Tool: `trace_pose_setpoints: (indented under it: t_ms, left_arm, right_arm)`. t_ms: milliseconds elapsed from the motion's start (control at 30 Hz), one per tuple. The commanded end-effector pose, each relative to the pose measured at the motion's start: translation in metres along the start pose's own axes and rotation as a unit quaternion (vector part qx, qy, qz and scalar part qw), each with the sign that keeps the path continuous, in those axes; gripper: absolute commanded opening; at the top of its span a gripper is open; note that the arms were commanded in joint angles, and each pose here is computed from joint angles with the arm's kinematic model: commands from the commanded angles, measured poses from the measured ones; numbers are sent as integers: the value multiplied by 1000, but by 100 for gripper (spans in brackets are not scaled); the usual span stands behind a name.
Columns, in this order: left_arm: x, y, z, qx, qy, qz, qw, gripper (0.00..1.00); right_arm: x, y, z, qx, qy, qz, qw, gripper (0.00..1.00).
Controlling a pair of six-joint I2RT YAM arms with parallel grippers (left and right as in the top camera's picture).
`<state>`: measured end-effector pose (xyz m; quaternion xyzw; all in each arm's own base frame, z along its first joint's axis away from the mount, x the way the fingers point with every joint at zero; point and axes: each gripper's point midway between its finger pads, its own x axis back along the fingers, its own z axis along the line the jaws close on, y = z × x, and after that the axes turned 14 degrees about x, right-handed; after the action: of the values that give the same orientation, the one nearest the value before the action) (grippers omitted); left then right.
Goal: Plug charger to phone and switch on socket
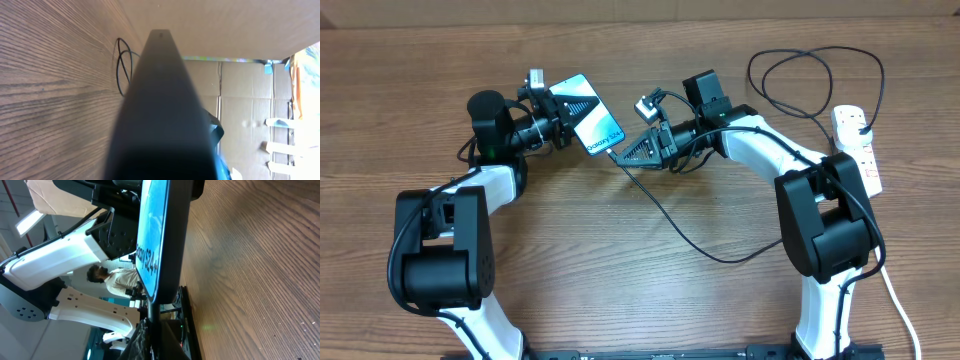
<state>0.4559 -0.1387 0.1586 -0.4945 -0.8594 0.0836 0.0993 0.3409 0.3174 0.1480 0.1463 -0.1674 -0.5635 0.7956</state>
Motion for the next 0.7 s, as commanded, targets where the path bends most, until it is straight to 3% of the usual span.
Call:
trace_pose_setpoints:
  t_ms: [0,667]
  left_arm:
    - [-2,3,-9,-20,-6,1,1000,5]
    - [-2,3,-9,-24,-7,-1,1000,4]
  right_arm:
    - [3,8,6,14,8,-3,1000,4]
    - [8,10,8,11,14,-8,1000,4]
